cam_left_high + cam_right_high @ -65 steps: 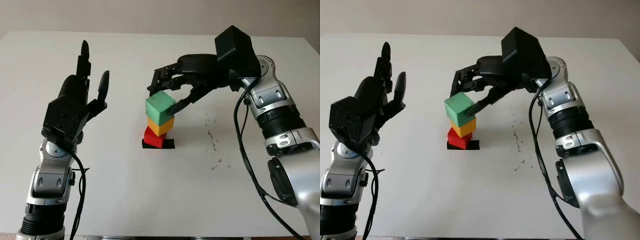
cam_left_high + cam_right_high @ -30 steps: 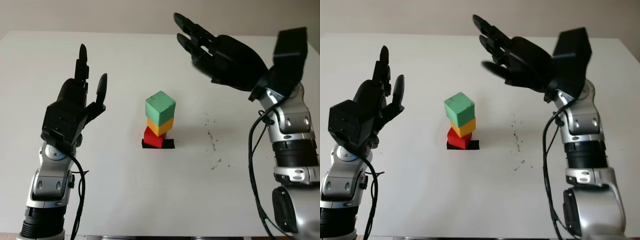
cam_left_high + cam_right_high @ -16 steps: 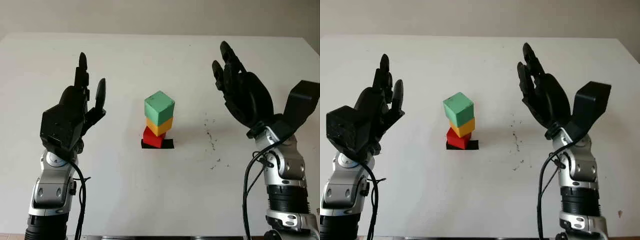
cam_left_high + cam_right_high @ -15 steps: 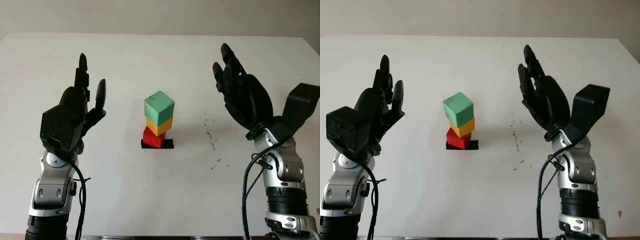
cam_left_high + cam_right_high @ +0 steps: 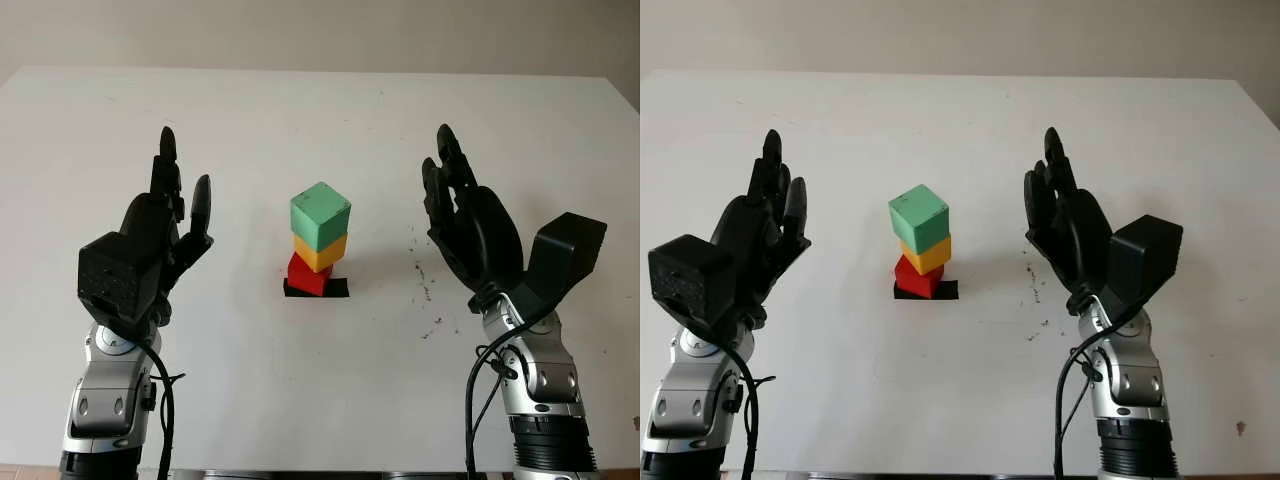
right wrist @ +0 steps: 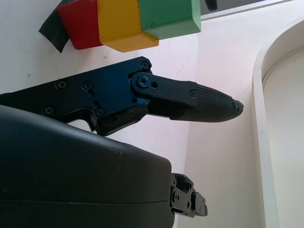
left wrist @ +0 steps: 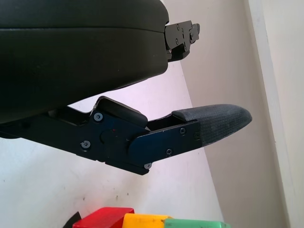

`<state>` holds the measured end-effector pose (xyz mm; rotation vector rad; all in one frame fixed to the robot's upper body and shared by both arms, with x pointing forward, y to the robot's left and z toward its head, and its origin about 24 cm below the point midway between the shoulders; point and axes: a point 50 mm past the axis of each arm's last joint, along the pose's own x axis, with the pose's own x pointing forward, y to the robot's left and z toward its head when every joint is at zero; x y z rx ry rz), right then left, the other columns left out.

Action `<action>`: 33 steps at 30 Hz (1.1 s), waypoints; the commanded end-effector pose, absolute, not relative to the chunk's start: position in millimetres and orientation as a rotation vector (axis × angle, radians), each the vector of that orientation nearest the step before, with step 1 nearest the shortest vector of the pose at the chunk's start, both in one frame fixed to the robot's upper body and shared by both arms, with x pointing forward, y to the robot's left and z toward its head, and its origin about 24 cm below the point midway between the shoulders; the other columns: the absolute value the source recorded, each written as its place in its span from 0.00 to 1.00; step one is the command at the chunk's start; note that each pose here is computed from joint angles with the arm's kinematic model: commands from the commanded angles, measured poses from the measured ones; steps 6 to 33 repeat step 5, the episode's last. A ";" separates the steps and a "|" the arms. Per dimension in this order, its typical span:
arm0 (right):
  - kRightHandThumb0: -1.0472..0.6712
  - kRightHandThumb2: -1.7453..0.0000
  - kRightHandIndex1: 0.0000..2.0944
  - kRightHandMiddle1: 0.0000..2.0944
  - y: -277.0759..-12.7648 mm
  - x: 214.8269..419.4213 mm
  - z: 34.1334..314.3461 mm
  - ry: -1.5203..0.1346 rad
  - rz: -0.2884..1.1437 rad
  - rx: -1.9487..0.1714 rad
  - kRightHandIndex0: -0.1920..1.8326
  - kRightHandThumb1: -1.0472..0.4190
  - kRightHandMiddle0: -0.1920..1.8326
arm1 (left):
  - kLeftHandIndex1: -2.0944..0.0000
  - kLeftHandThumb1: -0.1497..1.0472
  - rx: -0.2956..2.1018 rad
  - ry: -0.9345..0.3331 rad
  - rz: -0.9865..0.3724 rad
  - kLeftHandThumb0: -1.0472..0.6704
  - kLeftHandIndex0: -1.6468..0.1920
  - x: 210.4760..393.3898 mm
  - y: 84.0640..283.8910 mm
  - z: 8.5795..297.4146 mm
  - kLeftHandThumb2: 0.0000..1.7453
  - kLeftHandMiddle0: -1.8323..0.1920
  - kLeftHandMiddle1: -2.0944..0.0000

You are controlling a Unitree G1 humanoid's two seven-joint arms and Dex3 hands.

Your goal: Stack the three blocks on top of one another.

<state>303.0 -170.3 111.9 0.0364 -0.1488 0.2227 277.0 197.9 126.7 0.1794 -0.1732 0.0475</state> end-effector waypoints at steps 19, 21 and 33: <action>0.14 0.63 0.00 0.00 -167.5 300.7 113.3 -0.167 0.227 0.036 0.00 0.00 0.00 | 1.00 1.00 0.169 -0.193 0.045 0.14 1.00 273.8 198.4 129.5 0.40 1.00 1.00; 0.14 0.63 0.00 0.00 -167.5 300.7 113.3 -0.167 0.227 0.036 0.00 0.00 0.00 | 1.00 1.00 0.169 -0.193 0.045 0.14 1.00 273.8 198.4 129.5 0.40 1.00 1.00; 0.14 0.63 0.00 0.00 -167.5 300.7 113.3 -0.167 0.227 0.036 0.00 0.00 0.00 | 1.00 1.00 0.169 -0.193 0.045 0.14 1.00 273.8 198.4 129.5 0.40 1.00 1.00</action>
